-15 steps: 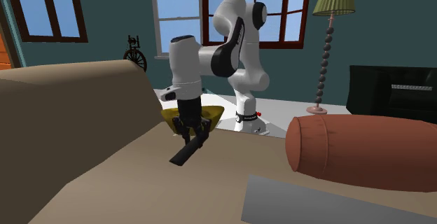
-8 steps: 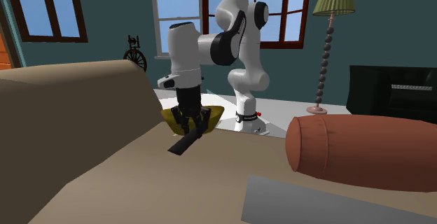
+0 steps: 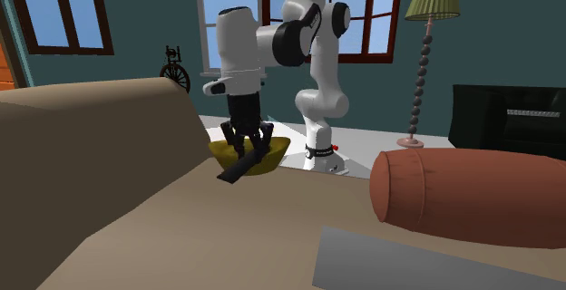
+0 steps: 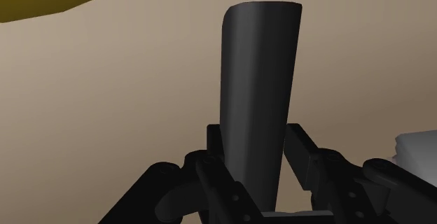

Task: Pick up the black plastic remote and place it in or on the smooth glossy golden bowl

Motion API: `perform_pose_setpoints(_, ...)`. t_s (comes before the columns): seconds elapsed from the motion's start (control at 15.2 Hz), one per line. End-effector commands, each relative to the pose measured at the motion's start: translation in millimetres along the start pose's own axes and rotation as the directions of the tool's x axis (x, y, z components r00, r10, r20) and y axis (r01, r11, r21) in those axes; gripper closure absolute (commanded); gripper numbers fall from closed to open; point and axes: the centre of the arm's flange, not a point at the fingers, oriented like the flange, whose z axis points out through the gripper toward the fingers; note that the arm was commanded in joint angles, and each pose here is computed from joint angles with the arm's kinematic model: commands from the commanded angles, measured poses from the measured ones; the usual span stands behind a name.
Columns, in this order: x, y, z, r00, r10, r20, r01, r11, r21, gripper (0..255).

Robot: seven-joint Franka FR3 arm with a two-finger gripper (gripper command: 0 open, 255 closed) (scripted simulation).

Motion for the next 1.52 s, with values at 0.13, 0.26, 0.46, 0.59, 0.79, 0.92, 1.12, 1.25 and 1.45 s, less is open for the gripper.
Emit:
perform_pose_setpoints(0.13, 1, -1, -21, 1.0, 0.0, 0.0, 0.0, 1.0, 0.0, 255)
perform_pose_setpoints(0.26, 0, -2, -32, 1.0, 0.0, 0.0, 0.0, 1.0, 0.0, 255)
perform_pose_setpoints(0.46, 0, -3, -47, 1.0, 0.0, 0.0, 0.0, 1.0, 0.0, 255)
perform_pose_setpoints(0.59, 0, -4, -58, 1.0, 0.0, 0.0, 0.0, 1.0, 0.0, 255)
perform_pose_setpoints(0.79, -12, 2, -64, 1.0, 0.0, 0.0, 0.0, 1.0, 0.0, 255)
perform_pose_setpoints(0.92, -35, 15, -64, 1.0, 0.0, 0.0, 0.0, 1.0, 0.0, 255)
perform_pose_setpoints(1.12, -69, 34, -63, 1.0, 0.0, 0.0, 0.0, 1.0, 0.0, 255)
perform_pose_setpoints(1.25, -92, 47, -62, 1.0, 0.0, 0.0, 0.0, 1.0, 0.0, 255)
perform_pose_setpoints(1.45, -127, 66, -61, 1.0, 0.0, 0.0, 0.0, 1.0, 0.0, 255)
